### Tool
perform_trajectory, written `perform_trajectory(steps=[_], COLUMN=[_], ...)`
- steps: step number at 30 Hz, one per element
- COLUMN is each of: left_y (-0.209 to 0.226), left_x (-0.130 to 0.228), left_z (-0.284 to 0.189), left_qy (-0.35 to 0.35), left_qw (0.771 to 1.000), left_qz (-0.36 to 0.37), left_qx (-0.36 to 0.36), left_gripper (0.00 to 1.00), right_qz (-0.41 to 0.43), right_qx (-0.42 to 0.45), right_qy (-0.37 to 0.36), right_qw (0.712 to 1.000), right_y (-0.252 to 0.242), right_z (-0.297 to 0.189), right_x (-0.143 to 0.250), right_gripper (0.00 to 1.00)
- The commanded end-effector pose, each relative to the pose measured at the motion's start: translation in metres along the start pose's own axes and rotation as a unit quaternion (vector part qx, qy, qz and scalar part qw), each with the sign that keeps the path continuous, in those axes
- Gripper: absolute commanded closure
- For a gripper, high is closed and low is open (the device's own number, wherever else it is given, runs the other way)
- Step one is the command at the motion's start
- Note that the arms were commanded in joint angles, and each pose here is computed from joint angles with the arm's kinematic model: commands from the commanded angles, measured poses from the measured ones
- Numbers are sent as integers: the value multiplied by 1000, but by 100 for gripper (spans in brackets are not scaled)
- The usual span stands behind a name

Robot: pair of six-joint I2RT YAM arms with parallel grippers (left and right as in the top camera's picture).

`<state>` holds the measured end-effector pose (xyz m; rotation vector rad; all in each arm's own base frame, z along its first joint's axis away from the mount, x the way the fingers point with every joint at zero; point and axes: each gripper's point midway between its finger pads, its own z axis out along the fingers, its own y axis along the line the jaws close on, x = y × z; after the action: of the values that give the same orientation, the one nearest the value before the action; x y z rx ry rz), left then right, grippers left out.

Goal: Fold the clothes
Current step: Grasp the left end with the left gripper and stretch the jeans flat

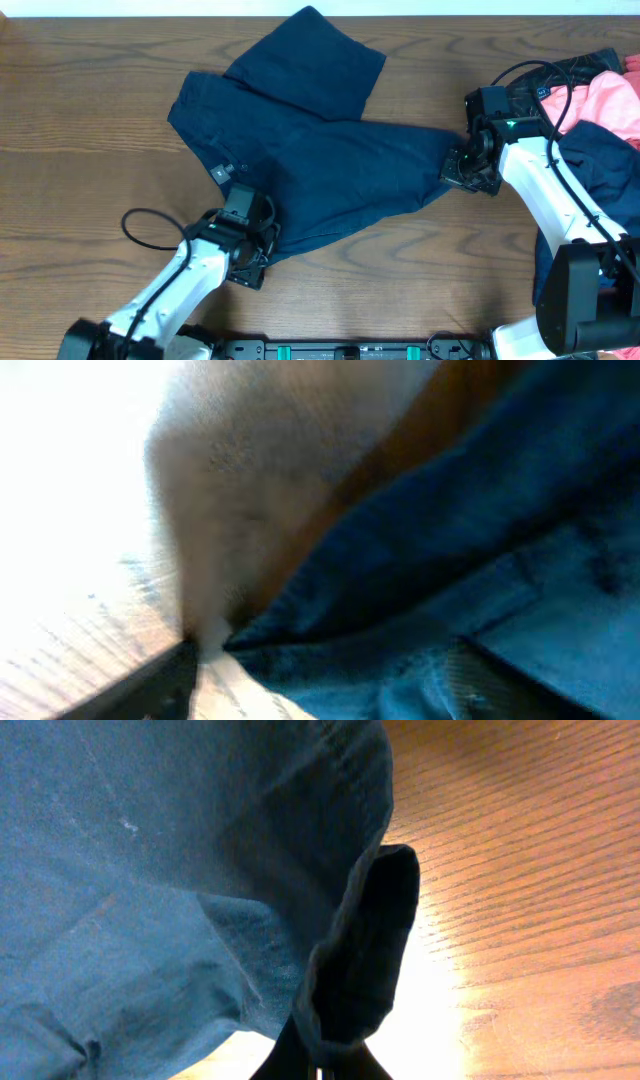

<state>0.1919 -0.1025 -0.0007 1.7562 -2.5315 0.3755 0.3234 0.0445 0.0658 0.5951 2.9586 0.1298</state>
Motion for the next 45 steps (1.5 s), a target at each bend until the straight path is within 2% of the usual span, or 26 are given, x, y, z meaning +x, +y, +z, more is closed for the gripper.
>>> perform_trajectory(steps=[1, 4, 5, 9, 12, 17, 21, 27, 34, 37, 42, 45], left_y=[11, 13, 12, 3, -6, -21, -31, -33, -30, -36, -39, -43], left_x=[-4, -5, -5, -8, -5, -4, -3, 4, 5, -6, -44, -57], left_z=[11, 13, 12, 1, -21, -79, -140, -200, -232, -240, -253, -251], left_qy=[-15, -16, -15, -14, -18, -58, -116, -167, -201, -234, -322, -350], left_qw=[1000, 999, 999, 993, 980, 951, 921, 892, 866, 864, 871, 872], left_qz=[-9, -1, 7, 115, 200, 300, 354, 348, 341, 316, 218, 203], left_qx=[-26, -32, -31, -16, -2, 39, 113, 236, 306, 315, 300, 276], left_gripper=[50, 88, 94, 94, 94, 94, 94, 94, 94, 94, 94, 94], right_qz=[-9, -9, -7, 8, 14, 12, 5, 4, -23, -58, -96, -107], right_qx=[3, 6, 6, 11, 11, -10, -37, -62, -74, -84, -108, -120], right_qy=[-5, -4, -4, 0, -5, -52, -121, -207, -292, -315, -338, -336], right_qw=[1000, 1000, 1000, 1000, 1000, 999, 992, 976, 953, 943, 930, 928], right_y=[1, -1, -1, -13, -25, -34, -37, -45, -43, -31, -4, 14], right_z=[-2, -2, -2, -7, -21, -71, -125, -187, -231, -235, -227, -211], right_x=[-2, -2, -2, -3, -4, -1, 0, 9, -6, -23, -60, -82], right_gripper=[99, 99, 99, 99, 99, 99, 99, 99, 99, 99, 99, 99])
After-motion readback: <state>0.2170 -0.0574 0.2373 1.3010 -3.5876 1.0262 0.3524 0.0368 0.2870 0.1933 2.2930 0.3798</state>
